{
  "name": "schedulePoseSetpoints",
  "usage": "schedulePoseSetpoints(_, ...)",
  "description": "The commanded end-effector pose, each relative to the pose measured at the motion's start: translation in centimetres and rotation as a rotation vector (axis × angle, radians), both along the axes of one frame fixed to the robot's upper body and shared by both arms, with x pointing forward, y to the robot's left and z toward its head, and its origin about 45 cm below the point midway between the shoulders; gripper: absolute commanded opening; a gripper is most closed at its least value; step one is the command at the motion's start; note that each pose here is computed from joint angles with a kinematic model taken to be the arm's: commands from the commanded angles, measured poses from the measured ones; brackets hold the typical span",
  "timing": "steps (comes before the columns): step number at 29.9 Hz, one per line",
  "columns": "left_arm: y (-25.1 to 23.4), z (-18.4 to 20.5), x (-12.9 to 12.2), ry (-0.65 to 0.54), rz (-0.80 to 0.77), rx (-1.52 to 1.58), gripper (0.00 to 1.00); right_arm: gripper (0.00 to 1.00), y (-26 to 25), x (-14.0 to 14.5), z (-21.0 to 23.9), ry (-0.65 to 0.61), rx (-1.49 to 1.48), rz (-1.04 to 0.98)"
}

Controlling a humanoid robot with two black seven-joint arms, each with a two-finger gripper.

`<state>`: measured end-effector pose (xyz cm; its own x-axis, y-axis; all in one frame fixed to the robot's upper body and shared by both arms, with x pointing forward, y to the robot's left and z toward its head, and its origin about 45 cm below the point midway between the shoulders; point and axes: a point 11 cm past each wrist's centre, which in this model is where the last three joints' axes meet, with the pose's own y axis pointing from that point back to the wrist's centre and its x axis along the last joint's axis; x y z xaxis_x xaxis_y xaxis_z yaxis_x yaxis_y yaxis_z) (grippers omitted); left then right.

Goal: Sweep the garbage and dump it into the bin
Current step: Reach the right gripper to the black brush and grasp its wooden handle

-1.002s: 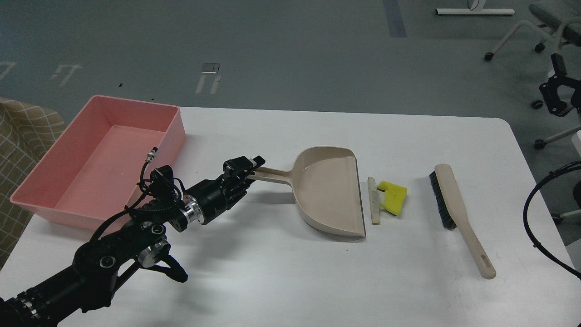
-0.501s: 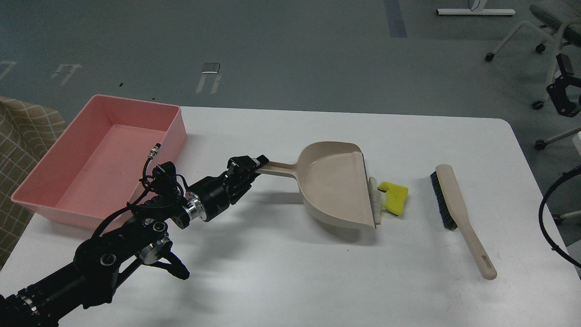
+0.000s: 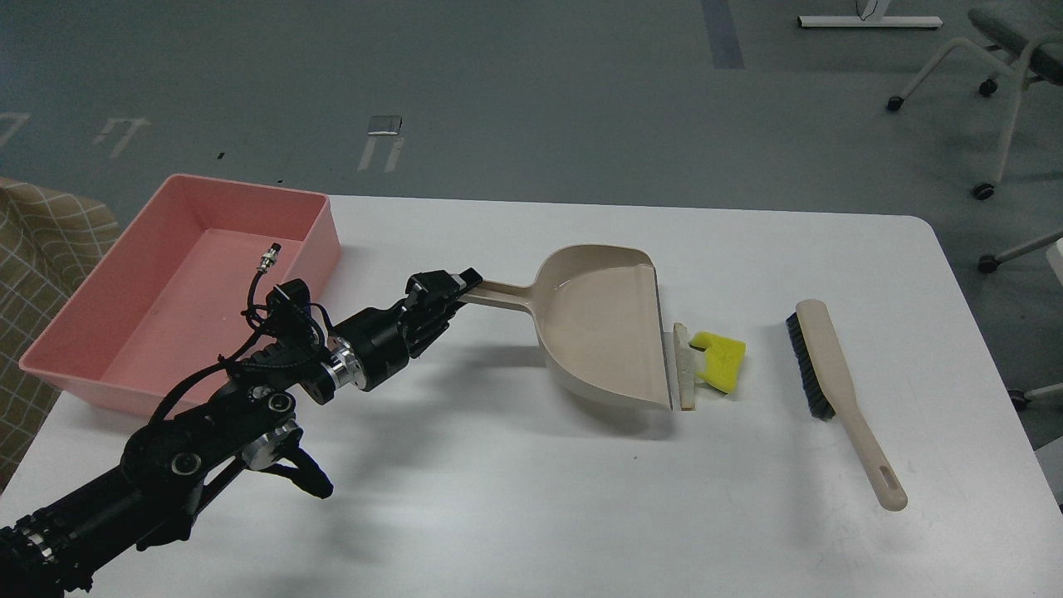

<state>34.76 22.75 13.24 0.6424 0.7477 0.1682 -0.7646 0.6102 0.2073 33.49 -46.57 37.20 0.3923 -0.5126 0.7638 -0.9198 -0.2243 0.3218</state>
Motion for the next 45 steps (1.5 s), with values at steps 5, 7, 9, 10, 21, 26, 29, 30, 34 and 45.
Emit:
schedulePoseSetpoints(5,0.1,-0.2,-0.2,-0.004,-0.002,0.006,0.00,1.00,1.9,-2.1,-6.6,0.243,-0.070,0.036)
schedulePoseSetpoints(7,0.1,-0.2,-0.2,-0.006,-0.003,0.006,0.00,1.00,2.3,-2.5,-7.8,0.275,-0.066,0.037)
schedulePoseSetpoints(9,0.1,-0.3,-0.3,-0.002,-0.003,0.006,0.00,1.00,3.0,-3.0,-8.7,0.297,-0.068,0.055)
schedulePoseSetpoints(10,0.1,-0.3,-0.3,-0.001,-0.003,0.006,0.00,1.00,3.8,-3.8,-9.8,0.321,-0.093,0.076)
schedulePoseSetpoints(21,-0.5,-1.2,-0.5,0.019,0.000,0.003,0.00,1.00,6.2,-7.5,-16.2,0.443,-0.251,0.092)
schedulePoseSetpoints(26,-1.0,-1.7,-0.6,0.027,0.004,-0.001,0.00,1.00,6.8,-7.6,-17.2,0.435,-0.275,0.100)
schedulePoseSetpoints(29,-1.3,-1.7,-0.6,0.026,0.005,-0.007,0.00,1.00,8.1,-8.0,-18.8,0.456,-0.278,0.113)
schedulePoseSetpoints(30,-1.4,-1.7,-0.6,0.027,0.006,-0.007,0.00,1.00,8.7,-8.0,-19.6,0.462,-0.281,0.120)
schedulePoseSetpoints(34,-1.6,-1.7,-0.5,0.023,0.010,-0.009,0.00,1.00,11.0,-8.0,-20.6,0.466,-0.246,0.164)
schedulePoseSetpoints(45,-1.4,-1.8,-0.6,0.025,0.010,-0.005,0.00,0.70,12.8,-8.0,-21.9,0.503,-0.274,0.205)
